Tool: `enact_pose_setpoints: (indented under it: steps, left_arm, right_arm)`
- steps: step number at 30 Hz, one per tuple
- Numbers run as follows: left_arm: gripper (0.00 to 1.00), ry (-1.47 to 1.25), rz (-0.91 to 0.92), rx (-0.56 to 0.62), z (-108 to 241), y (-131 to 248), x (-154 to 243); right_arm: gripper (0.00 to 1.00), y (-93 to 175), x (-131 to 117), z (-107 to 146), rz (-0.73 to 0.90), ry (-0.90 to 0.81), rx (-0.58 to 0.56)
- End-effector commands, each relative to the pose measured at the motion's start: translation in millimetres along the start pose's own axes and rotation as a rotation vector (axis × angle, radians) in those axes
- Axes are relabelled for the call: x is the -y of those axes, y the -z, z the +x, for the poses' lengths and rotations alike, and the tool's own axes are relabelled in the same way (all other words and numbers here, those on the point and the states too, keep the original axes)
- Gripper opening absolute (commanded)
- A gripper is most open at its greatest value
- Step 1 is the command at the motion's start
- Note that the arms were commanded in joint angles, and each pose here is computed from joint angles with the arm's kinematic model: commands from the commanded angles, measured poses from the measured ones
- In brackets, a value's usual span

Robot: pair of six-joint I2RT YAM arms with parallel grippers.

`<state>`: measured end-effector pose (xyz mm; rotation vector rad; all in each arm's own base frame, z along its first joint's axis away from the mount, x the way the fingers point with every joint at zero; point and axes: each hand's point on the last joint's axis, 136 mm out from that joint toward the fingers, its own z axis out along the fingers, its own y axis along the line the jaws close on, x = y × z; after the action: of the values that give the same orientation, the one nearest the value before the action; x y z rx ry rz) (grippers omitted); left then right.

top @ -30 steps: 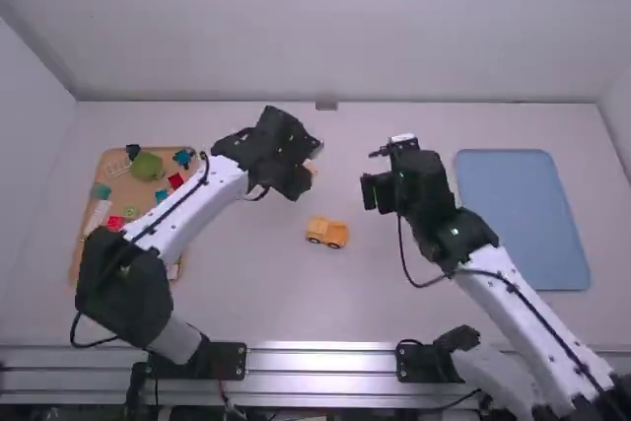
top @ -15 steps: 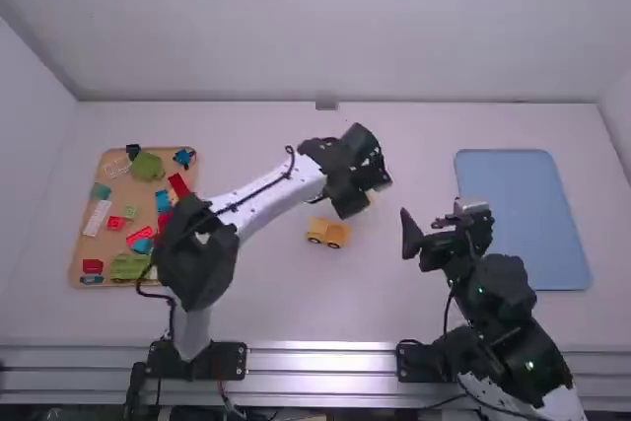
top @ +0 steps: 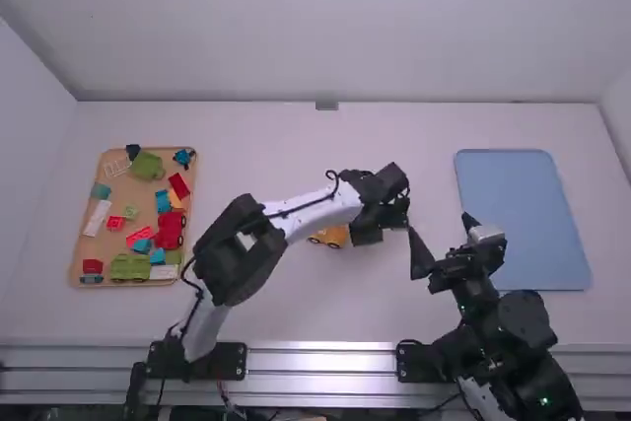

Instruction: Assemble lego blocks to make yellow taxi

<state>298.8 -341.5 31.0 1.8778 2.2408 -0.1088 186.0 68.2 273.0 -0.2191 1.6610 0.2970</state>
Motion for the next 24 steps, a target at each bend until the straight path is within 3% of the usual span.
enact_pose_setpoints:
  steps: [1, 7, 12, 14, 20, 22, 23, 24]
  left_arm:
    - [0.02, -0.077, 0.013, -0.027, 4, -12, -1]
    - [0.04, -0.116, 0.037, -0.019, 2, -25, 2]
    - [0.14, -0.102, 0.029, -0.014, 4, -30, -6]
    - [0.31, -0.095, 0.029, -0.017, 6, -35, -9]
    - [0.6, -0.119, 0.03, -0.017, 5, -37, -7]
    - [0.75, -0.129, 0.026, -0.016, 5, -37, -8]
    - [0.99, -0.125, 0.015, -0.018, 5, -34, -11]
    - [0.99, -0.12, 0.011, -0.019, 4, -31, -13]
  right_arm:
    - [0.99, 1, -1, 0, -0.008, 0.003, 0.005]
    - [0.99, 1, -1, 0, -0.007, 0.003, 0.006]
    - [0.99, 1, -1, 0, -0.007, 0.003, 0.006]
    - [0.99, 1, -2, 0, -0.01, 0.004, 0.006]
    - [0.99, 1, -2, -1, -0.013, 0.025, 0.011]
    - [0.99, 1, -2, -3, -0.012, 0.024, 0.017]
    - [0.99, 1, -2, -4, -0.012, 0.025, 0.022]
    - [0.99, 1, -2, -5, -0.013, 0.029, 0.025]
